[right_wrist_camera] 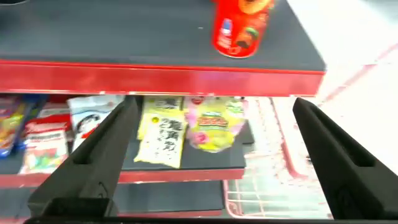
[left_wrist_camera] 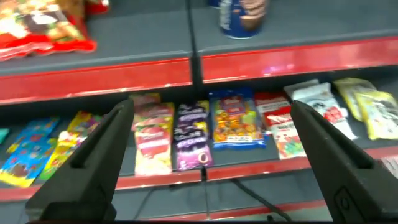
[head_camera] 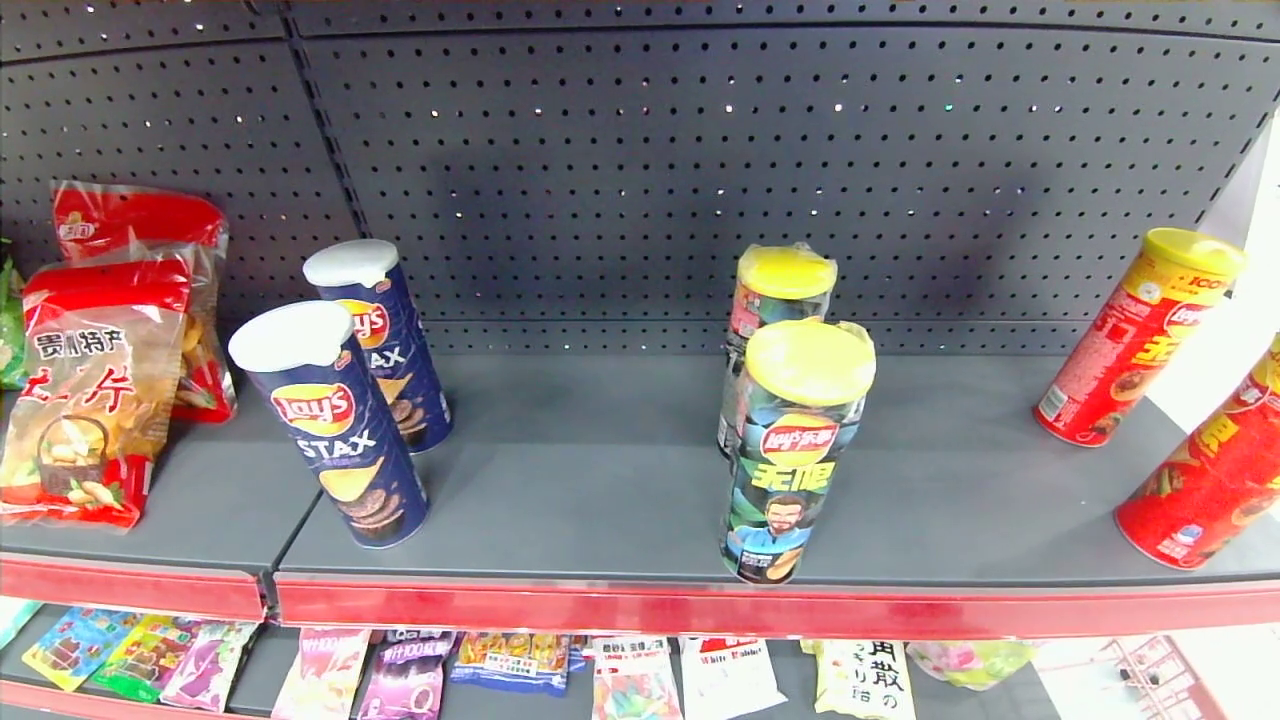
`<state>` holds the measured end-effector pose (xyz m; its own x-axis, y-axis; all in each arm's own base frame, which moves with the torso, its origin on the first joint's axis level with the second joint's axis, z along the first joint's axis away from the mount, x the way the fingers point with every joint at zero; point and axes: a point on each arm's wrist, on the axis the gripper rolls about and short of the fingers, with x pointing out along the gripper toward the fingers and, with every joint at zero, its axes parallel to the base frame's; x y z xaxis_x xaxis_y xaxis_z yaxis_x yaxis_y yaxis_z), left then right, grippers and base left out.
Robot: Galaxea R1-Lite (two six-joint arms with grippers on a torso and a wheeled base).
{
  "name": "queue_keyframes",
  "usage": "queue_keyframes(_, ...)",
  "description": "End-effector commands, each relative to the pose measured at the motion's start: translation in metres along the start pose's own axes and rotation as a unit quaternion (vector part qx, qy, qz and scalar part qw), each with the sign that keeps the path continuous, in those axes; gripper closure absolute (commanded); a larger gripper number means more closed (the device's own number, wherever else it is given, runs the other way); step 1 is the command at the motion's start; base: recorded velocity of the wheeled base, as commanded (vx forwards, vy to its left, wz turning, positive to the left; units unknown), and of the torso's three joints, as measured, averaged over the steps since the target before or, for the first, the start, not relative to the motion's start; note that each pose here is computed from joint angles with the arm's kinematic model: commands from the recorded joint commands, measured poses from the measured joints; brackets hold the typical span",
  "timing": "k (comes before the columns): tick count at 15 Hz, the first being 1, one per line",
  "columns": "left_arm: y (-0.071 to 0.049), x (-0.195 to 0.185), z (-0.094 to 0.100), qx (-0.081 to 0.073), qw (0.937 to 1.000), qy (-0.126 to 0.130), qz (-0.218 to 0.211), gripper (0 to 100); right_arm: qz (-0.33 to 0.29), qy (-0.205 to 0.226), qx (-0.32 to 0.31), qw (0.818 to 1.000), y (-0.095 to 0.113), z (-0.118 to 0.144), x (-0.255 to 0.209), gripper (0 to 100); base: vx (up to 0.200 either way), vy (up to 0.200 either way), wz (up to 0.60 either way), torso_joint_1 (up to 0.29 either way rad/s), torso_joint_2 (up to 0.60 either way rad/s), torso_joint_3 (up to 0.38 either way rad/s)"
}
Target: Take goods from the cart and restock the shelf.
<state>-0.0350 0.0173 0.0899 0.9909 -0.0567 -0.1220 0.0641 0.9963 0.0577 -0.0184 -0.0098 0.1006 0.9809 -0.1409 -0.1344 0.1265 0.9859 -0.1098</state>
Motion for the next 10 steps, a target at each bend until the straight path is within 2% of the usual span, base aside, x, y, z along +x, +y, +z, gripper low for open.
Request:
queue_keyframes(1,0.001,0.0,0.0,-0.002,0.9997,0.003,0.026,0,-0.083,0.057,-0.013,0.995,0.003,-0.003,0.005,0,0.0,0.0,0.0,0.0,0.0,0.0)
queue_keyframes(3,0.001,0.001,0.001,-0.001,0.9986,0.012,0.051,0,-0.121,0.053,-0.005,0.991,0.004,-0.008,0.002,0,0.0,0.0,0.0,0.0,0.0,0.0)
queue_keyframes(4,0.003,0.001,0.001,-0.008,0.9952,0.015,0.096,0,-0.158,0.042,0.004,0.986,0.005,-0.009,-0.002,0,0.0,0.0,0.0,0.0,0.0,0.0)
queue_keyframes(5,0.004,0.001,0.001,-0.017,0.9936,0.014,0.11,0,-0.177,0.034,0.011,0.983,0.006,-0.01,-0.004,0,0.0,0.0,0.0,0.0,0.0,0.0)
queue_keyframes(6,0.004,0.002,0.002,-0.016,0.9928,0.018,0.117,0,-0.165,0.023,0.017,0.986,0.007,-0.012,-0.005,0,0.0,0.0,0.0,0.0,0.0,0.0)
queue_keyframes(7,0.003,0.004,0.005,-0.013,0.9914,0.033,0.126,0,-0.113,0.018,0.018,0.993,0.01,-0.012,-0.003,0,0.0,0.0,0.0,0.0,0.0,0.0)
queue_keyframes(8,0.003,0.004,0.006,-0.013,0.9911,0.036,0.128,0,-0.107,0.017,0.018,0.994,0.01,-0.012,-0.003,0,0.0,0.0,0.0,0.0,0.0,0.0)
queue_keyframes(9,-0.001,0.012,0.023,-0.008,0.9826,0.078,0.169,0,0.028,-0.023,0.006,0.999,0.016,-0.012,0.0,0,0.0,0.0,0.0,0.0,0.0,0.0)
queue_keyframes(10,-0.002,0.013,0.023,-0.01,0.9774,0.089,0.191,0,0.059,-0.031,0.001,0.998,0.018,-0.013,0.001,0,0.0,0.0,0.0,0.0,0.0,0.0)
